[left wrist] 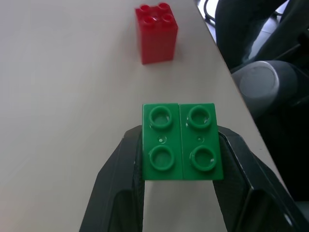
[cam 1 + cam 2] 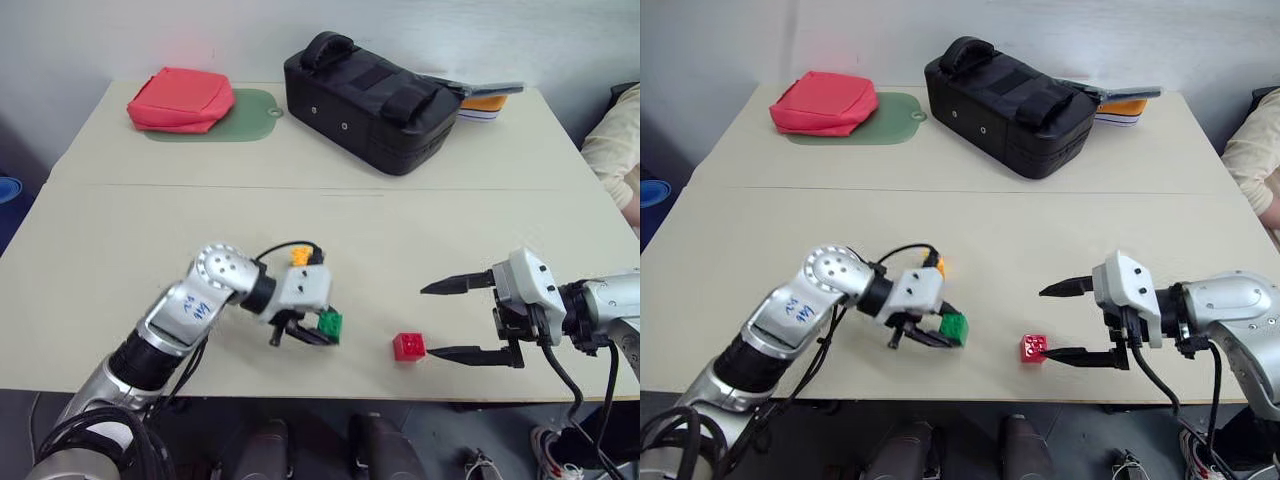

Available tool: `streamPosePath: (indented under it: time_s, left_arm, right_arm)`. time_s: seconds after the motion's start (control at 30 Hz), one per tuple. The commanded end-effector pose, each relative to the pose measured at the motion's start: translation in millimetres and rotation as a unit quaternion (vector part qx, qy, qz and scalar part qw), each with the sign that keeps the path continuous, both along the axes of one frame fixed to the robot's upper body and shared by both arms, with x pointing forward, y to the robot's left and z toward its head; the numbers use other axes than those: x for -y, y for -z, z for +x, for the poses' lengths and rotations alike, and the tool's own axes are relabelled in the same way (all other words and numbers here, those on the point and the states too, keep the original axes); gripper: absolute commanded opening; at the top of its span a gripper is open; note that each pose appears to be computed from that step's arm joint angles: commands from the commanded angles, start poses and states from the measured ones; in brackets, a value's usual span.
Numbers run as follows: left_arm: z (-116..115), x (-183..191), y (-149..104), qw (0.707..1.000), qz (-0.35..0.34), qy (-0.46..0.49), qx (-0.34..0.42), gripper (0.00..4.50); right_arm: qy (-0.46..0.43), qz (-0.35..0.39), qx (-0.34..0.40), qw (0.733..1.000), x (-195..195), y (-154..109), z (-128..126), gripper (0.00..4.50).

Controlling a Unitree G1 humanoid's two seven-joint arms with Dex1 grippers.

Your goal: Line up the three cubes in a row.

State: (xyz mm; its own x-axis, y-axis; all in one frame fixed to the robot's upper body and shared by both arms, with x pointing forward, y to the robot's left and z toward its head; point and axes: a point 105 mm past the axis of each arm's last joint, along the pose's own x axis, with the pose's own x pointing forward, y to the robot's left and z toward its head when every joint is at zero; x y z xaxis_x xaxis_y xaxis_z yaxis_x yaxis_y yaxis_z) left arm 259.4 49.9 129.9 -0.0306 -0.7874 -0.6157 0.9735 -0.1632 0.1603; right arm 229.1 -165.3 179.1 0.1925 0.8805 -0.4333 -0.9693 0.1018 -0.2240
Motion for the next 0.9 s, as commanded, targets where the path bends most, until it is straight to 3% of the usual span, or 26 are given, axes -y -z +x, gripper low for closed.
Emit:
streamPosePath:
  time_s: [0.03, 0.9]
  left_arm:
    - [0.3, 2.4, 6.3, 0.999, 0.022, -0.038, 0.014, 1.49]
    - [-9.4, 1.1, 14.5, 0.998, 0.028, -0.059, -0.013, 1.49]
  right_arm:
    - [-0.013, -0.006, 0.013, 1.0, -1.4, -2.5, -1.7, 4.5]
    - [-0.004, 0.003, 0.013, 1.0, -4.5, 0.2, 0.1, 4.5]
